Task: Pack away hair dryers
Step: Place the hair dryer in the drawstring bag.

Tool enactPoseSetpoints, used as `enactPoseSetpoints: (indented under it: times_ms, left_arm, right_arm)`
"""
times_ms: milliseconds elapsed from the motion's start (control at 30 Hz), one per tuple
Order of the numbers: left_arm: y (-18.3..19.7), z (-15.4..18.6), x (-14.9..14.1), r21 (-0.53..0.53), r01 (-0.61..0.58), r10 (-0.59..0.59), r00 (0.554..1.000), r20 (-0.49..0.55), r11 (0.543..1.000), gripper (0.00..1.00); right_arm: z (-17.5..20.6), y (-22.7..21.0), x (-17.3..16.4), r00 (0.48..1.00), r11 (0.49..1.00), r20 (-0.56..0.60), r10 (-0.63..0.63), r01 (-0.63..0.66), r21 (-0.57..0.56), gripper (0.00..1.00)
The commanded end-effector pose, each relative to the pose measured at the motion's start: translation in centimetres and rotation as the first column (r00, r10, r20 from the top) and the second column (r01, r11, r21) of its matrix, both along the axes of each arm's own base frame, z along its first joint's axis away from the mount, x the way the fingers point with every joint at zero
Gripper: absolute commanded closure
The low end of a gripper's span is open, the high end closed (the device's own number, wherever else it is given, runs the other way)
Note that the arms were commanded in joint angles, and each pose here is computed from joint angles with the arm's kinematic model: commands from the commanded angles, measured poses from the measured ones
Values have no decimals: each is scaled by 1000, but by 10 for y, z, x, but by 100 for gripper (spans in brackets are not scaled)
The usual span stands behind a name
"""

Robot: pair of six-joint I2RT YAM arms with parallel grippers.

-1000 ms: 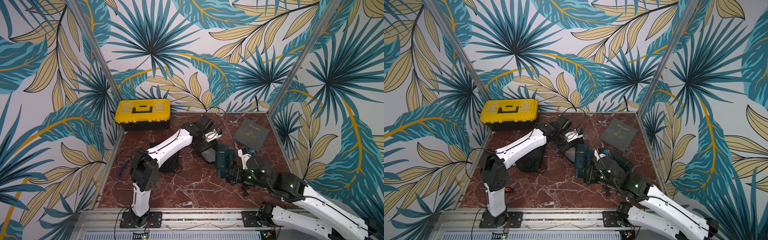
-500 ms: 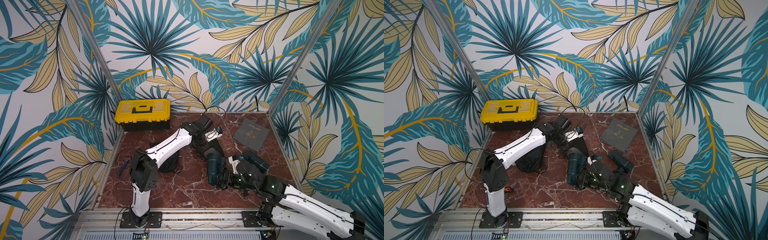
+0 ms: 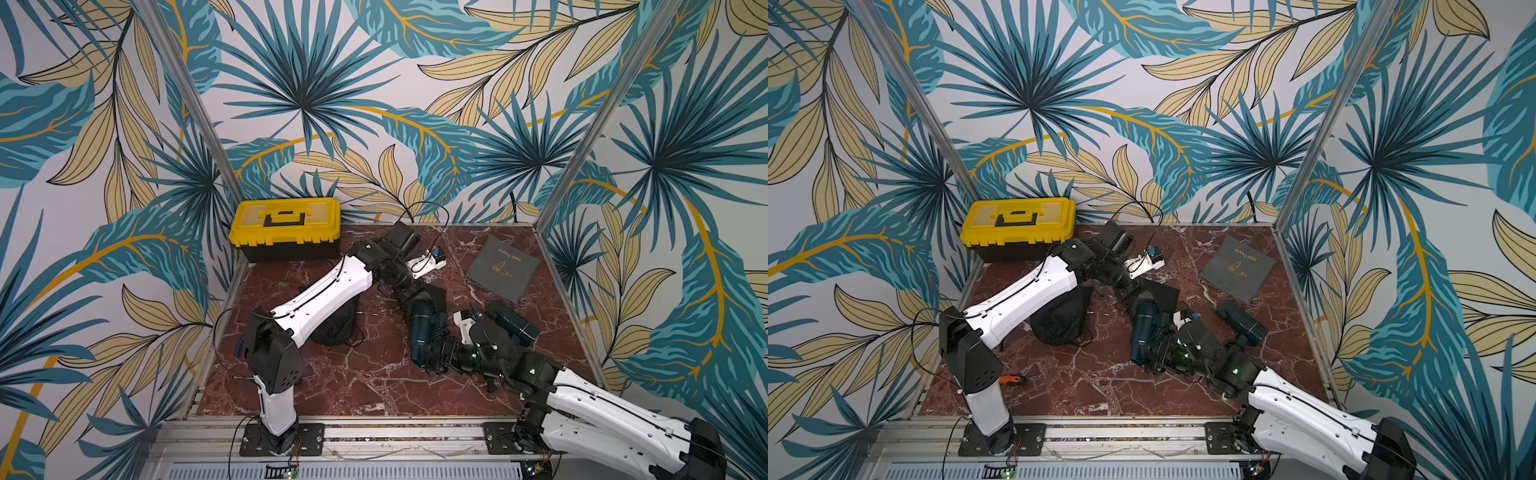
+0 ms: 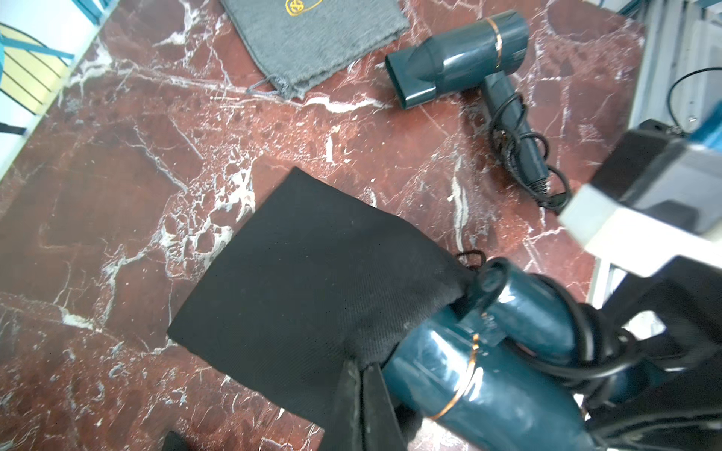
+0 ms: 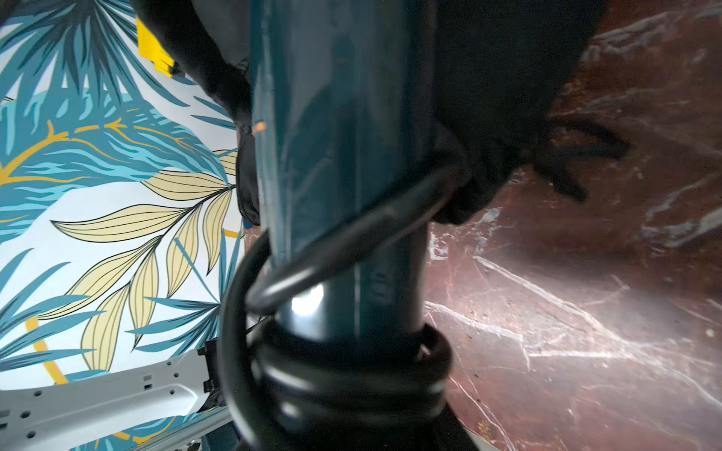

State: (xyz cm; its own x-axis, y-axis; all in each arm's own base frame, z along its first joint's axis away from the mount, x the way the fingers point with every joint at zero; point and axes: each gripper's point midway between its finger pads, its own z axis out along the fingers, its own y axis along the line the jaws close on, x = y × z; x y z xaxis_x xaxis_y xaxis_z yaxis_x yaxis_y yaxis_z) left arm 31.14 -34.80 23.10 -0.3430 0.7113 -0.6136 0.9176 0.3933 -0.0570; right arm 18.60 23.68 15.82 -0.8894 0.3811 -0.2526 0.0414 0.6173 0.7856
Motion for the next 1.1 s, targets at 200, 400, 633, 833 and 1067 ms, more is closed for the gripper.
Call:
enactPoseSetpoints:
  times_ms: [200, 400, 633, 833, 1067]
  left_arm:
    - [-6, 17, -11, -37, 23, -23, 1000, 8, 999, 100]
    - [-6, 8, 1, -4, -19, 19, 1000, 15, 1000, 100]
    - [-9, 2, 9, 7, -44, 44, 999, 8, 999, 100]
    - [-12, 9, -1, -18, -21, 20, 1000, -7, 1000, 100]
    - [-13, 17, -12, -40, 1, -2, 1000, -15, 999, 100]
  right_arm:
    - [23, 21, 12, 997, 994, 59, 43, -48, 95, 100]
    - [21, 11, 1, 997, 997, 17, 80, -80, -1, 100]
    - [20, 8, -7, 990, 987, -5, 139, -139, -77, 100]
    - [15, 17, -4, 984, 978, -27, 177, -178, -105, 100]
    - [12, 23, 6, 982, 971, -24, 186, -187, -150, 100]
